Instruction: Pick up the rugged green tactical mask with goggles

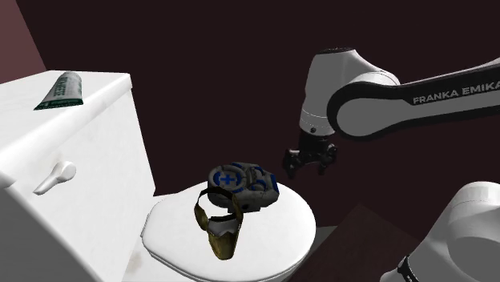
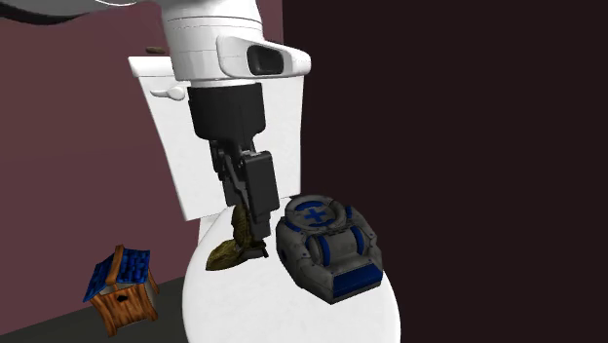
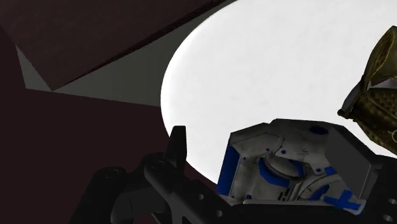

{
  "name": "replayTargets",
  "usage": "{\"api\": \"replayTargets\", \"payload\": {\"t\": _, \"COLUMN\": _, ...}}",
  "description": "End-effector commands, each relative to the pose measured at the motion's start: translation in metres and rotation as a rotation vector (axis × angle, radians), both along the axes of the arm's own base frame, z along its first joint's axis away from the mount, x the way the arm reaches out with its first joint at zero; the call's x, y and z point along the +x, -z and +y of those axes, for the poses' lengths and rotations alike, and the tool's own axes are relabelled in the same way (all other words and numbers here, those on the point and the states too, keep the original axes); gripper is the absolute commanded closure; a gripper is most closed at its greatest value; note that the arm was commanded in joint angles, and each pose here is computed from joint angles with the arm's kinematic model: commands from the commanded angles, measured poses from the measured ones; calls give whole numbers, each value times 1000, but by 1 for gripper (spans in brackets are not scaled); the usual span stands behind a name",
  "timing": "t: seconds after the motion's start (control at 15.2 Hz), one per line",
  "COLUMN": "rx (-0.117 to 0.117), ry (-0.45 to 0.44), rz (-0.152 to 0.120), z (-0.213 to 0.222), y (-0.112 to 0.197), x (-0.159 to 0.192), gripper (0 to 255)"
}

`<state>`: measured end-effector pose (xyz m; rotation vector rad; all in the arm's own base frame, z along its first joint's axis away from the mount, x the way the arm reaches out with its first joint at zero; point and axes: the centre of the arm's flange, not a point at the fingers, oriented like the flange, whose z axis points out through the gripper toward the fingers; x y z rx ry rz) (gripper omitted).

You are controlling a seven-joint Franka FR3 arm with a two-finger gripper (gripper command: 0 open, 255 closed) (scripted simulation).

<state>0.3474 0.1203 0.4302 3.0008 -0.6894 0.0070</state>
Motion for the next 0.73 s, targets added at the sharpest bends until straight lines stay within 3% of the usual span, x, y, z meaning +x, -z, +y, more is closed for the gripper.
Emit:
{"api": "replayTargets", "payload": {"t": 0.0, "rx": 2, "ry": 28, "rz": -3, "z": 19, "y": 19, "x": 8, "gripper": 0}}
{"api": "replayTargets", "payload": {"t": 0.66, "rx": 3, "ry": 158, "rz": -13, "z": 102, "y": 112, "x": 50, "gripper": 0}}
